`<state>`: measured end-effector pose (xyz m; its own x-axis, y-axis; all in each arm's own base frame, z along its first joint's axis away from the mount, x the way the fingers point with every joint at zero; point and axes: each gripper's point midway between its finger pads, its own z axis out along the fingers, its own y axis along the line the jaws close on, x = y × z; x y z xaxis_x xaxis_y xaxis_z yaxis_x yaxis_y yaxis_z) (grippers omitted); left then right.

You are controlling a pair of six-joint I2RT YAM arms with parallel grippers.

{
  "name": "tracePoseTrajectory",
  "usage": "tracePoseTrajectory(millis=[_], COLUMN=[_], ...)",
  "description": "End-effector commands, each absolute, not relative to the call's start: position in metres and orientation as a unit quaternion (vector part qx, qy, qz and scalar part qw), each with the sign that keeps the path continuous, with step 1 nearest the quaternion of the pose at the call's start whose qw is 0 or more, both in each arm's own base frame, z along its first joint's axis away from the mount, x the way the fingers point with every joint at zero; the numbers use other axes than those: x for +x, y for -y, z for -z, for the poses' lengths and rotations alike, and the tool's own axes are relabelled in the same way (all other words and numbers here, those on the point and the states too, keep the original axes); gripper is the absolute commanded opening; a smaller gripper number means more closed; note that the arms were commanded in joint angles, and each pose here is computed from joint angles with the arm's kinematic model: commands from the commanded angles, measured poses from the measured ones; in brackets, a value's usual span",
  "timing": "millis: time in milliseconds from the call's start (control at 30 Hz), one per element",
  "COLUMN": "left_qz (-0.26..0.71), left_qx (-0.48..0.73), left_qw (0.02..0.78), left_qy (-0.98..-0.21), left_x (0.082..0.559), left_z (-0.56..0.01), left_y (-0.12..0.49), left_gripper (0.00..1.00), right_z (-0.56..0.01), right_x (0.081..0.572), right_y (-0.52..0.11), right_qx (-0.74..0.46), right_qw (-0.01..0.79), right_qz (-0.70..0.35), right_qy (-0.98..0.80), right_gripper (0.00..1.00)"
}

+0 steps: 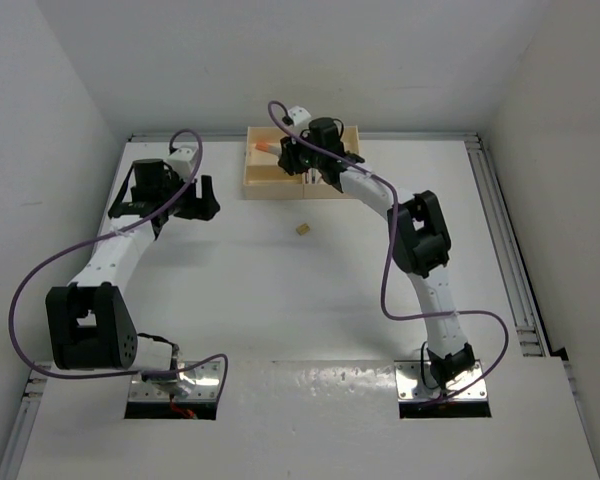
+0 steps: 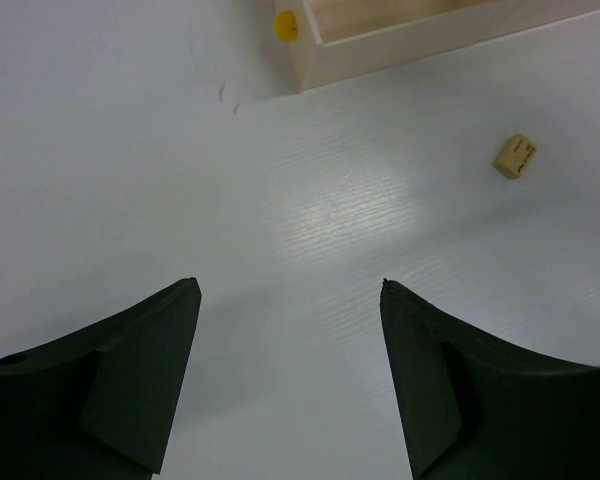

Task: Sort the stationery into containers
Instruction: Place the stationery into the container, then grab a piece of stationery with the left arm

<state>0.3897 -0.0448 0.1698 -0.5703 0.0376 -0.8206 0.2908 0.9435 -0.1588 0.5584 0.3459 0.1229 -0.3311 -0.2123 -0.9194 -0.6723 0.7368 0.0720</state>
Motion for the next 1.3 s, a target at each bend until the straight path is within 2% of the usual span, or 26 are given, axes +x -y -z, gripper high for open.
tracePoseTrajectory(millis=[0, 67, 100, 200, 233, 300, 333, 433, 467, 533, 600, 633, 667, 700, 733, 800, 933, 1167, 1267], left_qz=[0.143, 0.144, 0.142, 0.138, 0.143, 0.139, 0.147, 0.165, 0.159, 0.165, 0.17, 0.175, 0.182, 0.186, 0.187, 0.183, 0.176, 0.159, 0.164], left_qx=[0.124, 0.134, 0.141, 0.172, 0.196, 0.225, 0.246, 0.297, 0.308, 0.334, 0.344, 0.348, 0.351, 0.359, 0.363, 0.37, 0.369, 0.386, 0.389], left_qw=[0.483, 0.484, 0.487, 0.494, 0.493, 0.495, 0.494, 0.472, 0.472, 0.447, 0.423, 0.411, 0.382, 0.392, 0.38, 0.354, 0.339, 0.314, 0.304], left_qy=[-0.855, -0.853, -0.85, -0.841, -0.835, -0.827, -0.821, -0.814, -0.811, -0.813, -0.821, -0.824, -0.835, -0.827, -0.83, -0.839, -0.847, -0.853, -0.854], left_x=[0.399, 0.398, 0.398, 0.398, 0.396, 0.397, 0.395, 0.393, 0.396, 0.398, 0.408, 0.412, 0.416, 0.426, 0.428, 0.432, 0.447, 0.443, 0.438], left_z=[-0.191, -0.192, -0.194, -0.202, -0.203, -0.204, -0.204, -0.189, -0.189, -0.167, -0.149, -0.141, -0.116, -0.125, -0.117, -0.091, -0.074, -0.042, -0.033], left_y=[0.048, 0.052, 0.053, 0.061, 0.08, 0.092, 0.109, 0.151, 0.16, 0.19, 0.213, 0.222, 0.23, 0.243, 0.249, 0.261, 0.276, 0.279, 0.279], left_gripper=[0.79, 0.8, 0.8, 0.83, 0.84, 0.84, 0.82, 0.78, 0.77, 0.76, 0.76, 0.76, 0.76, 0.76, 0.75, 0.75, 0.73, 0.72, 0.68], right_z=[-0.145, -0.146, -0.149, -0.166, -0.187, -0.204, -0.233, -0.251, -0.253, -0.231, -0.237, -0.211, -0.221, -0.218, -0.199, -0.203, -0.187, -0.185, -0.184], right_x=[0.571, 0.571, 0.57, 0.568, 0.567, 0.558, 0.551, 0.534, 0.514, 0.494, 0.467, 0.45, 0.434, 0.428, 0.413, 0.396, 0.37, 0.369, 0.37], right_y=[-0.359, -0.361, -0.361, -0.355, -0.349, -0.336, -0.32, -0.277, -0.26, -0.224, -0.187, -0.174, -0.161, -0.141, -0.13, -0.108, -0.086, -0.067, -0.068], right_qx=[-0.29, -0.292, -0.293, -0.28, -0.272, -0.247, -0.231, -0.189, -0.176, -0.155, -0.141, -0.131, -0.124, -0.103, -0.089, -0.052, -0.007, 0.032, 0.032], right_qw=[0.541, 0.543, 0.544, 0.547, 0.557, 0.55, 0.561, 0.541, 0.524, 0.49, 0.478, 0.449, 0.453, 0.452, 0.432, 0.434, 0.421, 0.418, 0.416], right_qz=[-0.229, -0.227, -0.225, -0.225, -0.228, -0.24, -0.246, -0.261, -0.262, -0.251, -0.236, -0.229, -0.226, -0.218, -0.215, -0.215, -0.215, -0.22, -0.225], right_qy=[-0.756, -0.754, -0.754, -0.756, -0.751, -0.761, -0.756, -0.777, -0.791, -0.82, -0.834, -0.854, -0.853, -0.859, -0.872, -0.873, -0.881, -0.881, -0.881], right_gripper=[0.36, 0.41, 0.49, 0.63, 0.64, 0.63, 0.61, 0.57, 0.57, 0.57, 0.57, 0.57, 0.57, 0.57, 0.57, 0.58, 0.58, 0.58, 0.58])
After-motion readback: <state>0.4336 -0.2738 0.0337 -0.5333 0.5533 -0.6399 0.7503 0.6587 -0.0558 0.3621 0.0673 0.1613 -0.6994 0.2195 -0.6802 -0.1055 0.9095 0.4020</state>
